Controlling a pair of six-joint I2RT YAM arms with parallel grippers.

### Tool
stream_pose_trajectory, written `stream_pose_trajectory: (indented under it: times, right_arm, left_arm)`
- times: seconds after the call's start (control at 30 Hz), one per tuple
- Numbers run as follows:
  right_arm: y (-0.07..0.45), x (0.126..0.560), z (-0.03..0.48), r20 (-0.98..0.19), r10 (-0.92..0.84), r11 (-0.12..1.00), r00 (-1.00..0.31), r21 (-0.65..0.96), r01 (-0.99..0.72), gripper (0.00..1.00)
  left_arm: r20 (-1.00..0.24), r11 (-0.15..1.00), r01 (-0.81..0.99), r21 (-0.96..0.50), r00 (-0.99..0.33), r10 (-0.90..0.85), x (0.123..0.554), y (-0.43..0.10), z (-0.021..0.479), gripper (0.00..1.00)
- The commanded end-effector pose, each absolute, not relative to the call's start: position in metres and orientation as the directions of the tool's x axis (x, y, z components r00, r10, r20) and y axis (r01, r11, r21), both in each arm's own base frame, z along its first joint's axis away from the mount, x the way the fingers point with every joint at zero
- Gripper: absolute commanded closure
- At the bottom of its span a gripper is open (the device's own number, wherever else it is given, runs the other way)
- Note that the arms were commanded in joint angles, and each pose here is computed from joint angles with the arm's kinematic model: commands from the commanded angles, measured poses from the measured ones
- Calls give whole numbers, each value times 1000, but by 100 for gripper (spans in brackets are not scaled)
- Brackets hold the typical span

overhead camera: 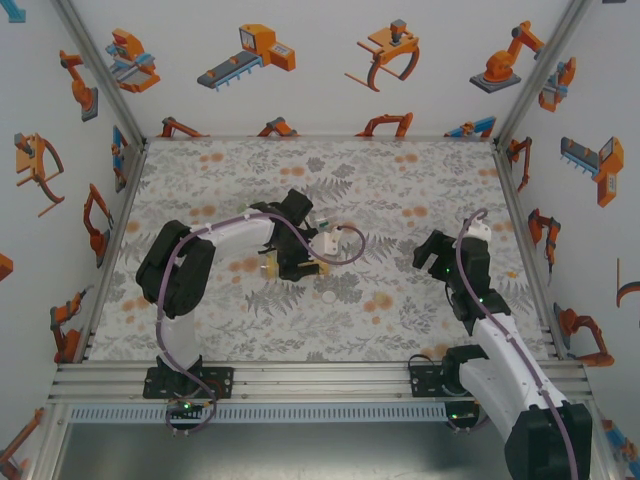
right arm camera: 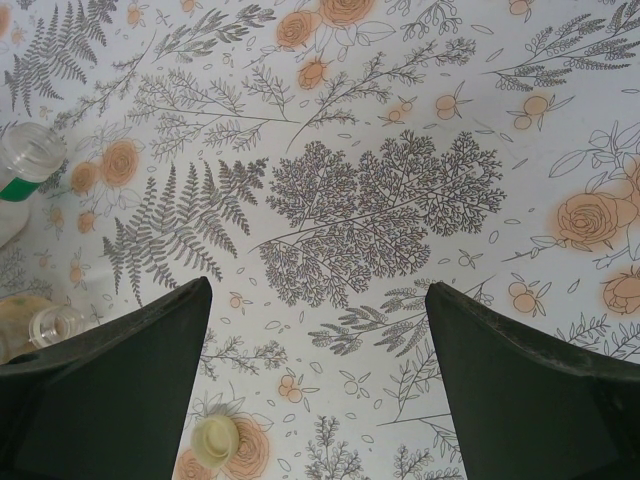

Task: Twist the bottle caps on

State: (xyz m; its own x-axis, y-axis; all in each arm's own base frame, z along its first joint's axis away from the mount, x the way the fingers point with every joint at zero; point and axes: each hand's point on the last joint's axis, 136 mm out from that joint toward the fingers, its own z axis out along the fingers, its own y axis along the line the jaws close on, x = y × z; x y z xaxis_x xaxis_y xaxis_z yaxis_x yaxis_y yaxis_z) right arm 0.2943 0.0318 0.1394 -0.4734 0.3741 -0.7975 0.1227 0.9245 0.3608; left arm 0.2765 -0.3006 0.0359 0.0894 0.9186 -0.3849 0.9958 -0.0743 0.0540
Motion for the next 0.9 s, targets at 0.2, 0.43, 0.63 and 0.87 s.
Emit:
stream_pose_trajectory:
  times: [0.2,0.43,0.63,0.87]
  right_arm:
    - [33,292,146,-813,359,930,-459,351,106,20]
    - [42,294,150,-815,343,931,-466,362,53,18]
    - [42,296,153,-812,341,932,-473,359,55,28]
    - [42,298,154,-806,336,933,-487,354,58,28]
  left_arm:
    - [-401,-89,995,53,103,910,277,-309,49,53]
    - [-492,-18,994,110,70,868,286,-319,90,60]
    - [-619,86,984,153,28,785,289,-330,137,61]
    - [-776,221,961,167,-9,630,287,-334,202,64]
